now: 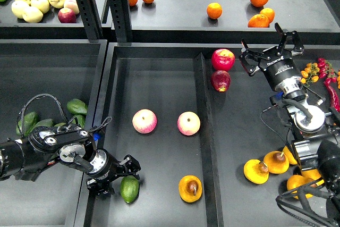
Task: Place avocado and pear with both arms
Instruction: 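Close the left gripper on the green avocado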
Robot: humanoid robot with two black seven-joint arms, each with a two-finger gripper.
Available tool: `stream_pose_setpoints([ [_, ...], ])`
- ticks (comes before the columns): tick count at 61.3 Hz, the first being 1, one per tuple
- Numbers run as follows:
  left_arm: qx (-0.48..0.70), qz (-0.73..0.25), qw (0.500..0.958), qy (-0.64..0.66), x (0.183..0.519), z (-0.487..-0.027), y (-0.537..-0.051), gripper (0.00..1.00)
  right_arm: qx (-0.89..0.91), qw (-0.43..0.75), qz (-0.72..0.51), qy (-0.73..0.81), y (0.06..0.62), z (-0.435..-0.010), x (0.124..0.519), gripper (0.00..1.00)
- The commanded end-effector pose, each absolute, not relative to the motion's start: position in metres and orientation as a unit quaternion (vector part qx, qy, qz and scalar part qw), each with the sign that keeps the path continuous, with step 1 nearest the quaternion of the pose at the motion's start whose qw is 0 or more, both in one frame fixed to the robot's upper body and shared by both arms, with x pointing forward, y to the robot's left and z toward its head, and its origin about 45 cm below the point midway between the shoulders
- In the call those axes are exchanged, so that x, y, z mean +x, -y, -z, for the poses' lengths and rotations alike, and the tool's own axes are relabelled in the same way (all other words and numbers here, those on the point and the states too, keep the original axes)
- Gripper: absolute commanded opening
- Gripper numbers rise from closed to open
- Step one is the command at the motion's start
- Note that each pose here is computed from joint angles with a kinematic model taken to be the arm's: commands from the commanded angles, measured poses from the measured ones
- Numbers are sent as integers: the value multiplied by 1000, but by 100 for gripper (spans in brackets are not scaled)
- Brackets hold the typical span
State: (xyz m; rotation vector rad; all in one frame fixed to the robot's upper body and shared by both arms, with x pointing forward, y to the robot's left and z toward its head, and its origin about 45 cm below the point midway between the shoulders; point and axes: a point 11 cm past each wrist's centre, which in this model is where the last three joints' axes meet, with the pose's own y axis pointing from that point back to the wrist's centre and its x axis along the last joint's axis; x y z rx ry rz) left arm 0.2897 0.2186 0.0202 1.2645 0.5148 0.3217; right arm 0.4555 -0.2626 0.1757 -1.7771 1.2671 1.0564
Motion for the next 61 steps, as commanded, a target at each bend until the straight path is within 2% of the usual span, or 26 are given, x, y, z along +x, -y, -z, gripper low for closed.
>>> stream_pose_setpoints([
  [1,582,-146,764,-238,288,-19,-218,93,-685,351,-408,-490,263,-175,455,99],
  [20,584,-150,761,-240,288,-17,-221,89,-686,350,-409,-490,263,-175,455,99],
  [22,584,-150,760,-242,287,-16,-222,81,-685,350,-409,-490,263,-174,454,99],
  [29,585,-152,758,-244,286,-15,-224,65,-685,350,-409,-490,263,-174,454,99],
  [36,590,-156,756,-239,288,-14,-228,56,-685,349,-410,-490,263,-173,454,99],
  [61,599,-171,753,-215,300,-13,-230,49,-684,350,-410,-491,264,-172,454,99],
])
